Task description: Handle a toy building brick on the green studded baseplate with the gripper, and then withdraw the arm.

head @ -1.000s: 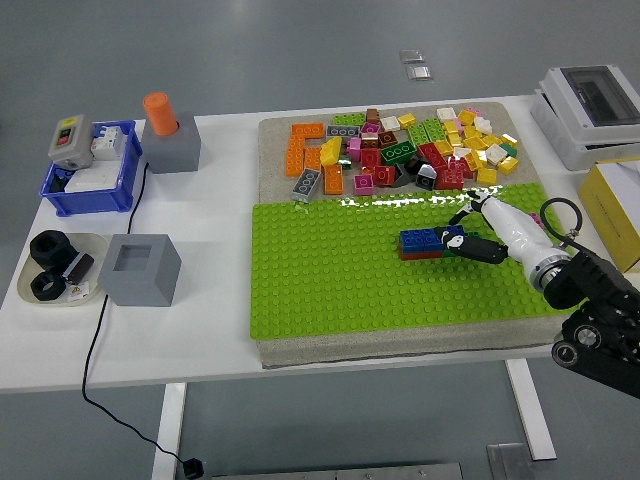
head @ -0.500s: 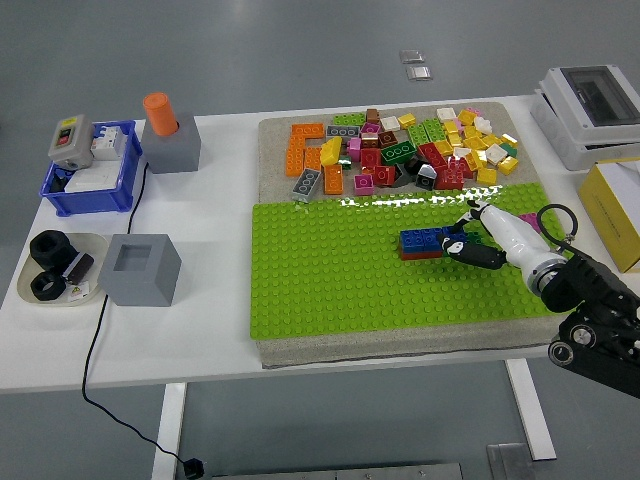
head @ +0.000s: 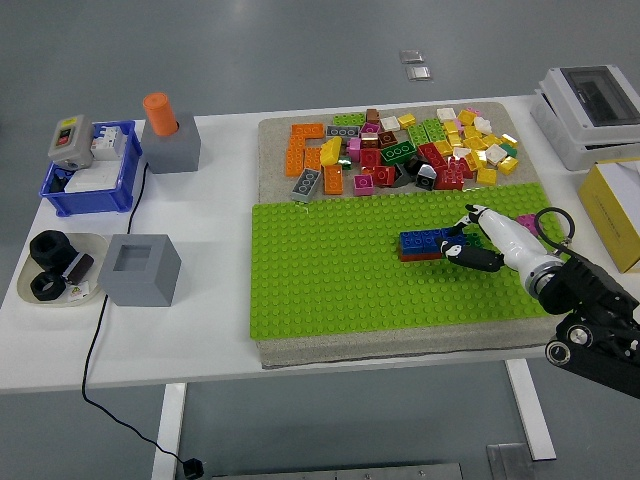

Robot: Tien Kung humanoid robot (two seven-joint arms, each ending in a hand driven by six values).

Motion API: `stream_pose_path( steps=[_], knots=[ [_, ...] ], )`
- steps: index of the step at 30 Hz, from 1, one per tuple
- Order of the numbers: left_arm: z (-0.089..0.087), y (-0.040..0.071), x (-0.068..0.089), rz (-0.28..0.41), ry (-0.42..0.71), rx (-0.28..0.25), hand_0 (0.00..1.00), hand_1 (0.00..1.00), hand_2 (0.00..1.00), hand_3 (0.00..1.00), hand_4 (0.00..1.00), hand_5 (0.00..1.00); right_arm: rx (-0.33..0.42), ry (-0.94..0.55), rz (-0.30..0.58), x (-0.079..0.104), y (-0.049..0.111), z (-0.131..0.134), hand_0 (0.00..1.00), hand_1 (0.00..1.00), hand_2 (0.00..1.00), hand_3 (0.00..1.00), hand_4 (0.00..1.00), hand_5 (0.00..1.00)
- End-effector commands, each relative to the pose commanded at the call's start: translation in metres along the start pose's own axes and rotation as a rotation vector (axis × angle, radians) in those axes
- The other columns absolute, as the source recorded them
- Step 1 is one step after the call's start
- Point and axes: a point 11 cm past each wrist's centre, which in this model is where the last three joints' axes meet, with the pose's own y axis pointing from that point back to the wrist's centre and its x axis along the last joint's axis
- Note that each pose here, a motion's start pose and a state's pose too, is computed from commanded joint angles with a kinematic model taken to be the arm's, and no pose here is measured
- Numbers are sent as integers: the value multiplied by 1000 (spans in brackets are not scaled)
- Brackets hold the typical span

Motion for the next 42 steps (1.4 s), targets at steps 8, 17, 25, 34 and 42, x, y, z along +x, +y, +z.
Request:
stream_pose_path(
  steps=[8,17,25,34,42],
  knots=[
    [-1,0,0,-1,1,1,846,890,843,618,905,443,3,-45,-20,-4,0,1,998,998,998,621,676,660],
    [-2,0,0,0,2,2,846,891,843,619,904,448,15,-64,-18,-4,1,-2,998,998,998,617,688,648],
    [-2,0,0,1,2,3,846,891,843,619,904,449,39,-70,23,10,1,-6,998,998,998,619,700,634],
    [-3,0,1,1,2,4,847,891,843,619,903,448,52,-63,84,32,5,-2,998,998,977,626,765,502],
    [-2,0,1,2,3,5,847,891,843,619,904,448,-35,131,243,88,7,33,998,998,994,749,826,321]
  ],
)
